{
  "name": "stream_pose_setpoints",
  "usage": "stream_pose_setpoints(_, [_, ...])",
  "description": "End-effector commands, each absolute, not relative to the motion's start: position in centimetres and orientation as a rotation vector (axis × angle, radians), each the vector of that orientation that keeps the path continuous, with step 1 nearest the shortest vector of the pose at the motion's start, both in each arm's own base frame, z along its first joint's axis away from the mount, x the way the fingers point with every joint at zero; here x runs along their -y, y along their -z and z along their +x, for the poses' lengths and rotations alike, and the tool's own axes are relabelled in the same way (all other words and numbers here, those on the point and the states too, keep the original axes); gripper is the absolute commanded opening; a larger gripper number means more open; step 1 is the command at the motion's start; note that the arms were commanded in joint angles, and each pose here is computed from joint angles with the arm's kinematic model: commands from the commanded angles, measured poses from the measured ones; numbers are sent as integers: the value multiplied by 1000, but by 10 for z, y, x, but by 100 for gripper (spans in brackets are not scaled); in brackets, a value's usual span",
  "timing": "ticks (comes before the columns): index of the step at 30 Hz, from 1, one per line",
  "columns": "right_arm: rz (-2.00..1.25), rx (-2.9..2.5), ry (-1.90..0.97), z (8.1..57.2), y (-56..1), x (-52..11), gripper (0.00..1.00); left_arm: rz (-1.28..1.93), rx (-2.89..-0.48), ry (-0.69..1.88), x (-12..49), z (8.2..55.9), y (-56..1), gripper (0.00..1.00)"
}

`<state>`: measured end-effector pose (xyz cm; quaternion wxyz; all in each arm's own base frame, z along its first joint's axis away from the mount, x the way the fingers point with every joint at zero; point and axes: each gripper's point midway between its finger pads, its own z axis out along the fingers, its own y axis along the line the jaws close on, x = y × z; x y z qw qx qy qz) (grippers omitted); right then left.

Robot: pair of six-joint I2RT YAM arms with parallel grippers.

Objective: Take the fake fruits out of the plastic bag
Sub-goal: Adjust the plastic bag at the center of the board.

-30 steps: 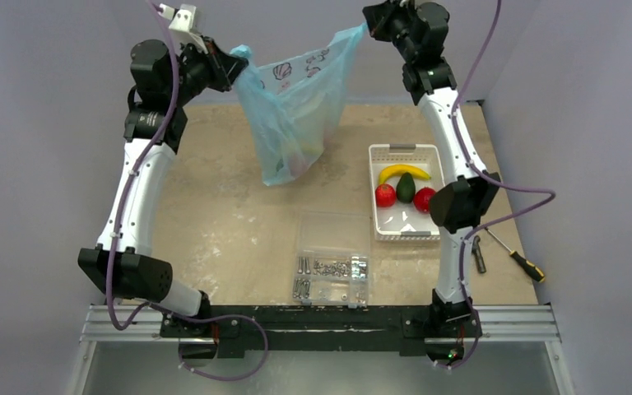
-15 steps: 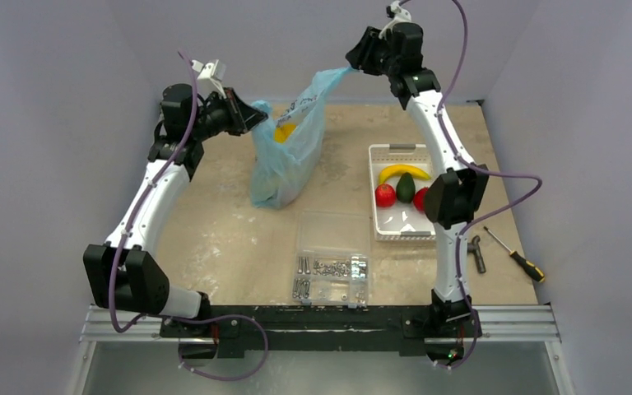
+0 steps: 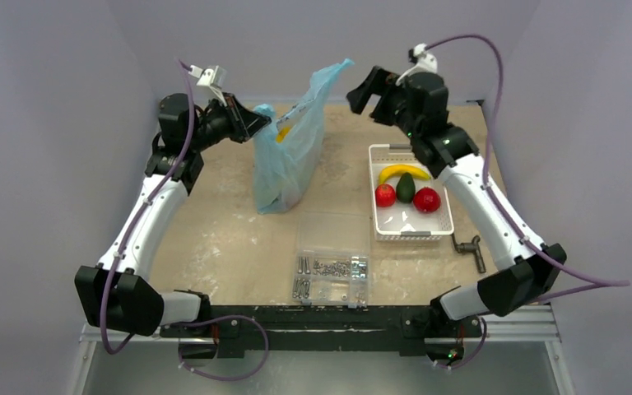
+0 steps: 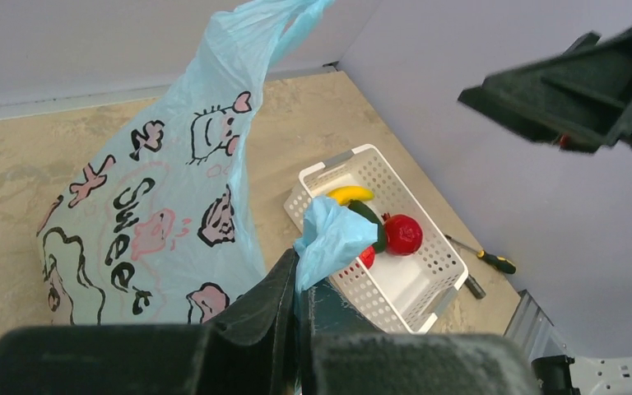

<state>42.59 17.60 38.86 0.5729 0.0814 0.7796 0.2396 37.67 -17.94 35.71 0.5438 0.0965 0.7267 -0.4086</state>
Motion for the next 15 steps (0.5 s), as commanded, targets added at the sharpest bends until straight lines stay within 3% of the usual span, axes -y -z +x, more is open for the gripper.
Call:
stream_pose_setpoints(1, [308,-1810,-826,419,-343,-250,91,259,-1673,951,179,377,-365,0])
stream_pose_setpoints(4, [317,-1791,-984,424,-330,-292,89,265,-1680,952,180,375,-362,0])
stream_pose_setpoints(15, [277,-1984,-844,470,-243,-360,86,260,-1672,960,179,369,-362,0])
